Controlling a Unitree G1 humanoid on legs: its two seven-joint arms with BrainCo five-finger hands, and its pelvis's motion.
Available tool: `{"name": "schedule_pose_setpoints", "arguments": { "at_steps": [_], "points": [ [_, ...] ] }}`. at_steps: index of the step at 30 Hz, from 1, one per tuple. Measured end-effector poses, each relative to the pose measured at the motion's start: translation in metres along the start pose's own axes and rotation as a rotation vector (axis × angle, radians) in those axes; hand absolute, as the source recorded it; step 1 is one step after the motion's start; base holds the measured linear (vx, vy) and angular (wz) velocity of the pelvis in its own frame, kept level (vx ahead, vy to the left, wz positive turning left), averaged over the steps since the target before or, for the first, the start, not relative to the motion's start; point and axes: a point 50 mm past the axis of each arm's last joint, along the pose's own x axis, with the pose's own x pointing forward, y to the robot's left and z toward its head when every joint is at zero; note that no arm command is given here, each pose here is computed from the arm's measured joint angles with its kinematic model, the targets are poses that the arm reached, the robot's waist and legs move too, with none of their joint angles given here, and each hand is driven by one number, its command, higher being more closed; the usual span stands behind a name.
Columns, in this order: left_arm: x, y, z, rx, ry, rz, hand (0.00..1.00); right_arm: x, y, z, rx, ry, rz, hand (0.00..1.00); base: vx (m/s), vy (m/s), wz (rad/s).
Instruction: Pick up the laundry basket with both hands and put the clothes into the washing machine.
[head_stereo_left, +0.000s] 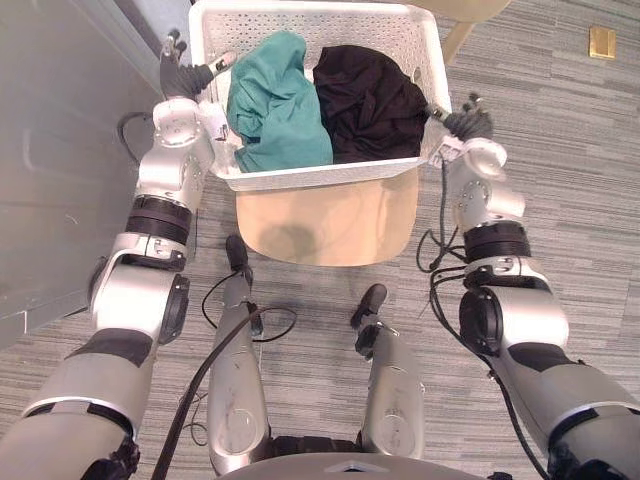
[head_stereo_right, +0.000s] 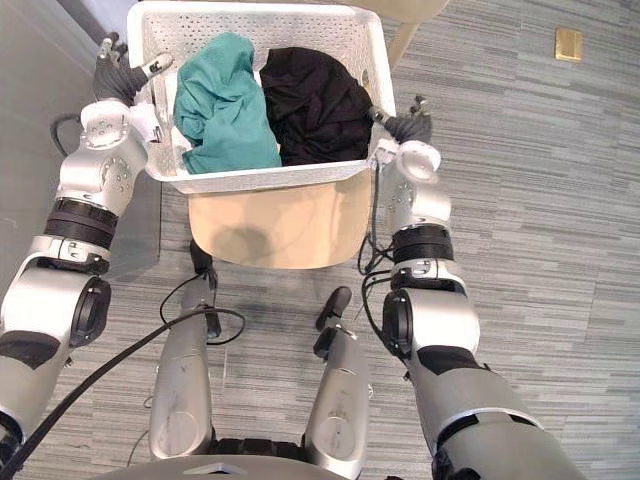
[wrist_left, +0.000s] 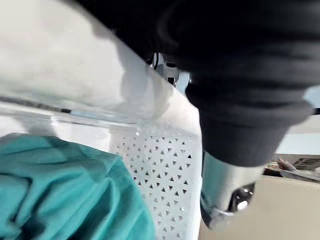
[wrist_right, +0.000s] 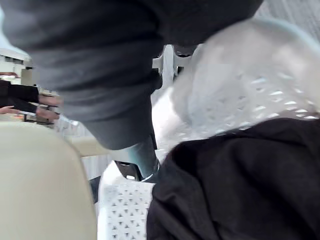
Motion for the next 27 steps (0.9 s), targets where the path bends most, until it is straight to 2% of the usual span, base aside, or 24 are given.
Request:
{"name": "schedule_pose_setpoints", "arguments": {
  "at_steps": [4,8,11,15,21,27],
  "points": [
    [0.0,0.006,0.017,0.036,-0.081,-0.016,0.0,0.0,-0.017,0.034,-0.041,-0.125,-0.012,0.0,0.0,-0.056,0.16],
    [-0.002,0.017,0.043,0.071,-0.202,-0.029,0.0,-0.003,-0.032,0.04,-0.098,-0.168,-0.036,0.0,0.01,-0.05,0.13],
    [-0.004,0.023,0.057,0.078,-0.273,-0.039,0.0,-0.008,-0.045,0.028,-0.129,-0.153,-0.05,0.0,0.01,-0.053,0.08],
    [-0.006,0.032,0.051,0.089,-0.266,-0.031,0.0,-0.011,-0.057,0.019,-0.143,-0.128,-0.056,0.0,0.02,-0.052,0.02],
    [-0.01,0.042,0.038,0.098,-0.243,-0.041,0.0,-0.023,-0.079,0.032,-0.171,-0.2,-0.087,0.0,0.03,-0.053,0.06],
    [-0.028,0.069,0.04,0.083,-0.314,-0.017,0.0,-0.041,-0.114,0.029,-0.227,-0.22,-0.157,0.0,0.04,-0.06,0.11]
  ]
}}
